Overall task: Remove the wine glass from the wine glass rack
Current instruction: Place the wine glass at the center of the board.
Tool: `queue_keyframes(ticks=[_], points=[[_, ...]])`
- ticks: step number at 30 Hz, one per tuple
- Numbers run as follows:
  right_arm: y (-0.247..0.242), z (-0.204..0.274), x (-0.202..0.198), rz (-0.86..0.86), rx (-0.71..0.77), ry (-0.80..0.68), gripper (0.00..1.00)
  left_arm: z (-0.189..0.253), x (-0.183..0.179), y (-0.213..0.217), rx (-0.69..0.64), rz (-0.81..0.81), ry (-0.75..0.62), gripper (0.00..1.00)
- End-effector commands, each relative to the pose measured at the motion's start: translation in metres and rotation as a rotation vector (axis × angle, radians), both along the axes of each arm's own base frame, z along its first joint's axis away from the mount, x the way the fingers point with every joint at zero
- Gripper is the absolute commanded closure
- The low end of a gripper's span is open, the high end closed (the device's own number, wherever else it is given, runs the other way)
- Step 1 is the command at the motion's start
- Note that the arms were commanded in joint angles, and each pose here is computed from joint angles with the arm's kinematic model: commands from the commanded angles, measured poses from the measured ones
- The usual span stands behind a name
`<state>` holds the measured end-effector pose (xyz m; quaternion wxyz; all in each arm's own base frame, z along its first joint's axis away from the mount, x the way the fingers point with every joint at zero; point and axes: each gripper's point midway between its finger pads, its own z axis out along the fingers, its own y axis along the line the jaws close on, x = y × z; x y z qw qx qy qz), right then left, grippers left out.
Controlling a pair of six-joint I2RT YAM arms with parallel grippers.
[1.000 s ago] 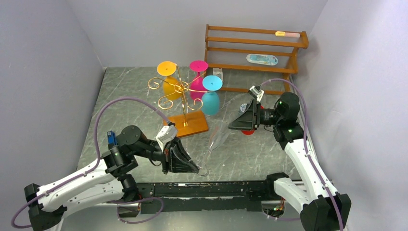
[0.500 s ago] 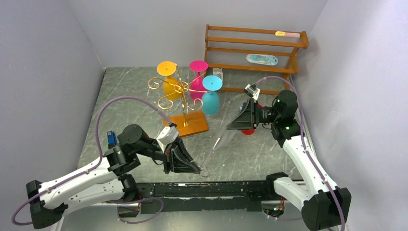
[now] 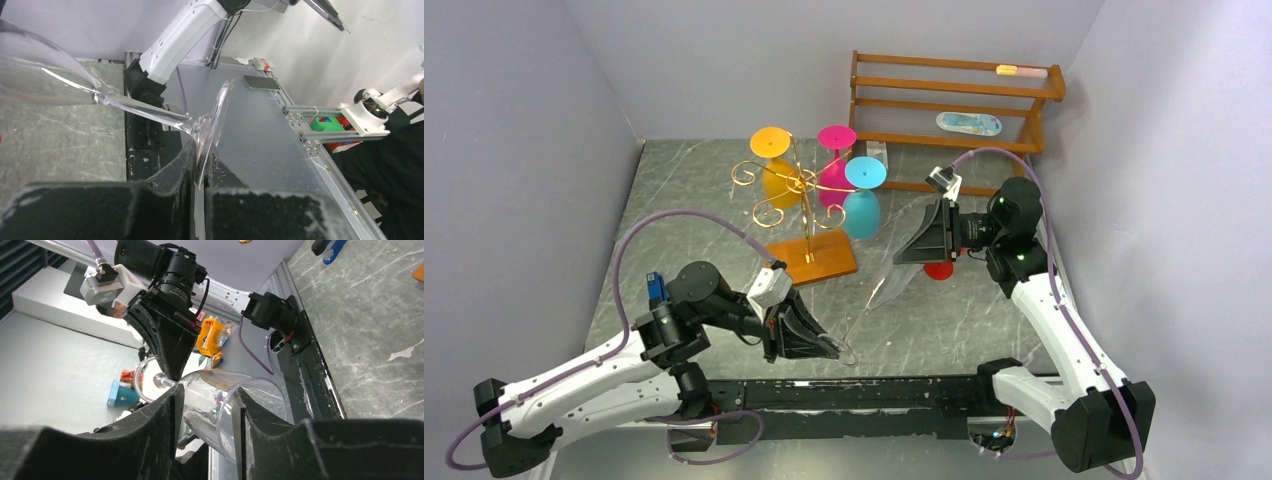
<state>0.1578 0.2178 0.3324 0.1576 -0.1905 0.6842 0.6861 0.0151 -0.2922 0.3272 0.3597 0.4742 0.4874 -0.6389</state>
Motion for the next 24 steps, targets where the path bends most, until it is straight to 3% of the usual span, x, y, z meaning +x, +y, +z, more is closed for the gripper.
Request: queue_keyframes(ticks=[1, 8, 17, 24], points=[[-0.002, 0.007, -0.021, 0.093, 0.011, -0.004, 0.57, 0.009, 0.035, 0.000, -0.011, 0.212, -0.072, 0.95], [0.004, 0.018, -0.038, 0.182, 0.013, -0.043, 0.59, -0.006, 0.045, -0.006, 0.033, 0.242, -0.078, 0.95], [0.007, 0.014, -0.038, 0.194, 0.008, -0.003, 0.54, -0.012, 0.049, 0.006, 0.064, 0.303, -0.083, 0.95], [0.009, 0.015, -0.038, 0.195, 0.007, -0.011, 0.72, -0.012, 0.052, 0.015, 0.069, 0.346, -0.076, 0.95]])
